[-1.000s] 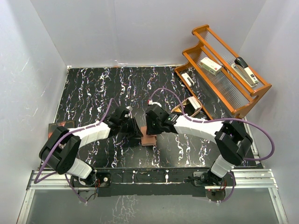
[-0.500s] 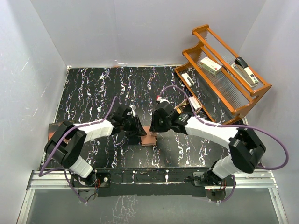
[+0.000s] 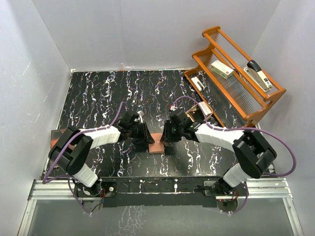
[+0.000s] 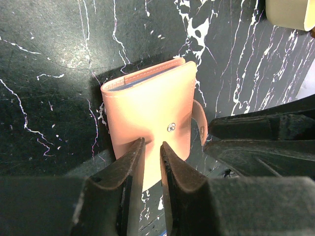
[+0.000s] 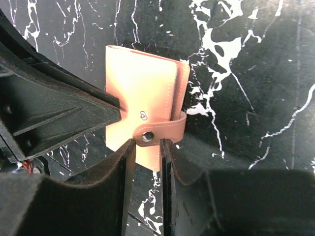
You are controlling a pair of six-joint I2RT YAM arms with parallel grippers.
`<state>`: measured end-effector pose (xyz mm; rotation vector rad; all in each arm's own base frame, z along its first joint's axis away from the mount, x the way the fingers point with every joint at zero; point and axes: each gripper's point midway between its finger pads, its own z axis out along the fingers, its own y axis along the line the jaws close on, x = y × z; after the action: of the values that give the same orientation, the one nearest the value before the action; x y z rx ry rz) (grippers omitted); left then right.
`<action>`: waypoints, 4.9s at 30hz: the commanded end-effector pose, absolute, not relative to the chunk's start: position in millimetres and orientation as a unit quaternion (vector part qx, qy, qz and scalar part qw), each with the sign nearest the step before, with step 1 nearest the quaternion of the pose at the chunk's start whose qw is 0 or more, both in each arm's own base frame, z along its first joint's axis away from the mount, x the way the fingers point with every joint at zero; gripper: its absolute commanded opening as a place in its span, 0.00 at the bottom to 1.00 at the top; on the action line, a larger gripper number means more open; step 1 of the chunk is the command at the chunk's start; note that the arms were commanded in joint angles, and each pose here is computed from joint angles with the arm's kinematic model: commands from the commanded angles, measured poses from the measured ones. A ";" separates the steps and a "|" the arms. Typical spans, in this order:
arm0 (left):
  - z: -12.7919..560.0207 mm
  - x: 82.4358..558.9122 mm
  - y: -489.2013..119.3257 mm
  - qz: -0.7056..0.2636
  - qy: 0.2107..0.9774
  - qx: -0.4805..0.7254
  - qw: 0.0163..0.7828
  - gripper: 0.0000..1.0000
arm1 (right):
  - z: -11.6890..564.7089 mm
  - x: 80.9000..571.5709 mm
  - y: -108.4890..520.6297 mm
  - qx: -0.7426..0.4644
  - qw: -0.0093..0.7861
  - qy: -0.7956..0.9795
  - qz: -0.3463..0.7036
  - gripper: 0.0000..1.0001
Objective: Put the credit cards into the card holder
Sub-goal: Close the card holder at the center of the board.
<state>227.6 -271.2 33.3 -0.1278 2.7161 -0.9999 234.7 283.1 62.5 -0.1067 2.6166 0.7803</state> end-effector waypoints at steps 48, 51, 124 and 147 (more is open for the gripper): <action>25.7 217.2 -267.9 -0.339 0.933 -0.052 0.112 0.18 | 49.8 252.9 307.8 -0.048 0.201 0.934 0.290 0.14; 25.6 216.7 -268.3 -0.341 0.932 -0.053 0.110 0.18 | 47.9 253.0 309.2 -0.048 0.198 0.936 0.286 0.13; 22.1 213.6 -268.3 -0.341 0.932 -0.057 0.109 0.17 | 8.1 237.9 283.0 -0.051 0.163 0.977 0.131 0.07; 21.7 212.5 -264.4 -0.338 0.931 -0.067 0.116 0.16 | -33.7 210.1 261.5 -0.108 0.078 0.991 0.029 0.06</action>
<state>227.7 -271.2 30.3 -0.2016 2.6740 -1.0354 240.7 306.6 32.3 -0.2344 2.7817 0.3927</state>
